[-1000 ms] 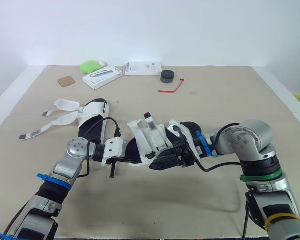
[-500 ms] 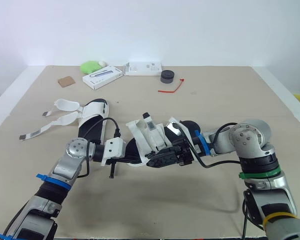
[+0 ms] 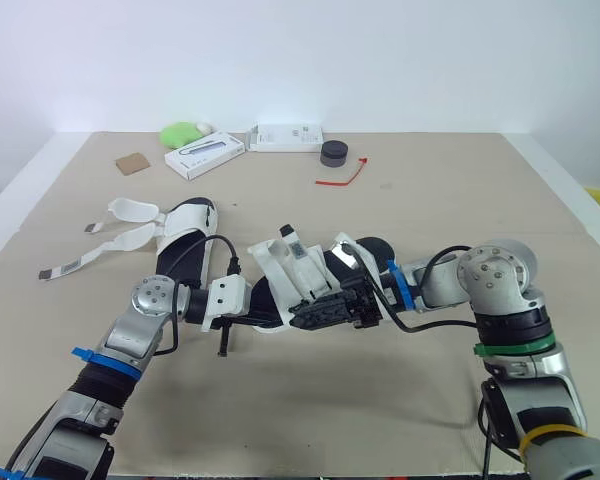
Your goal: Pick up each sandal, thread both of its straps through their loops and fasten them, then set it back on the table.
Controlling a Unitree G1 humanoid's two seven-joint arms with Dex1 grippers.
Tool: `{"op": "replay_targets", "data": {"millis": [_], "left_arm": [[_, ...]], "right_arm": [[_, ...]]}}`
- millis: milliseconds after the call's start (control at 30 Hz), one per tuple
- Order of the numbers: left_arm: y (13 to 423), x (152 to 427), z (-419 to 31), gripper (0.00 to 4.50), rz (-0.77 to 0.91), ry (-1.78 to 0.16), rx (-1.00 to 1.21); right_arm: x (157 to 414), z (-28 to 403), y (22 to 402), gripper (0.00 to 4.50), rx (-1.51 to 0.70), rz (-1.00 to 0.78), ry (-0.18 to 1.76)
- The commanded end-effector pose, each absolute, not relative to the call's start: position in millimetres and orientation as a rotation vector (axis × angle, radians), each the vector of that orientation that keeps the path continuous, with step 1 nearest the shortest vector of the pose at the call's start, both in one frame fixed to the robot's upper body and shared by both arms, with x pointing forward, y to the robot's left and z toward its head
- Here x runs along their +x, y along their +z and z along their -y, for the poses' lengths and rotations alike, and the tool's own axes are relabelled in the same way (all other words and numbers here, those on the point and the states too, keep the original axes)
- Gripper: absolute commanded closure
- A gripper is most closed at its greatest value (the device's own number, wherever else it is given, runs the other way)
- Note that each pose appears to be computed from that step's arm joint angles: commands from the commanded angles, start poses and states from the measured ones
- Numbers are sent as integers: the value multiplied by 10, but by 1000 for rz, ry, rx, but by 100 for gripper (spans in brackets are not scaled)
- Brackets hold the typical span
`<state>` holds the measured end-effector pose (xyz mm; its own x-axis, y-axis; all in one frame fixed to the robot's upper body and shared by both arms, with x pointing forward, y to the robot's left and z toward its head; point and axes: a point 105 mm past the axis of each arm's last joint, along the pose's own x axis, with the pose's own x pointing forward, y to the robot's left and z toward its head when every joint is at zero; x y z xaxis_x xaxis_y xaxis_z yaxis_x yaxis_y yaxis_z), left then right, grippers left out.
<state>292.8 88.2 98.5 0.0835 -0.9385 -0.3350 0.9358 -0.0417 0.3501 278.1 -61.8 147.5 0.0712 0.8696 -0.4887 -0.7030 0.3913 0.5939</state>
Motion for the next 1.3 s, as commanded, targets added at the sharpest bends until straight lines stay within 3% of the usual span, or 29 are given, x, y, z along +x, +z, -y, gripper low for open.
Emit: {"op": "replay_targets", "data": {"millis": [33, 67, 167, 500, 667, 800, 1000, 1033, 1300], "left_arm": [[744, 2816, -891, 450, -106, -1570, 558], [744, 2815, -892, 450, -105, -1570, 558], [743, 2814, -891, 450, -105, -1570, 558], [739, 2812, -887, 450, -104, -1569, 555], [734, 2803, -897, 450, -108, -1570, 554], [734, 2807, -908, 450, -111, -1570, 554], [741, 2813, -903, 450, -110, -1574, 554], [743, 2815, -900, 450, -109, -1574, 554], [756, 2813, -881, 450, -102, -1574, 548]], "right_arm": [[2780, 602, 1584, 269, 247, -868, 1225], [2779, 605, 1579, 329, 247, -871, 1223], [2783, 611, 1571, 448, 250, -875, 1218], [2759, 638, 1545, 448, 239, -901, 1217], [2596, 672, 1682, 448, 159, -896, 1316], [2545, 630, 1974, 303, 51, -810, 1403], [2968, 412, 2259, 29, -19, -603, 1339], [2997, 410, 2233, 3, -32, -602, 1334], [3243, 315, 2029, 3, -111, -601, 1321]]}}
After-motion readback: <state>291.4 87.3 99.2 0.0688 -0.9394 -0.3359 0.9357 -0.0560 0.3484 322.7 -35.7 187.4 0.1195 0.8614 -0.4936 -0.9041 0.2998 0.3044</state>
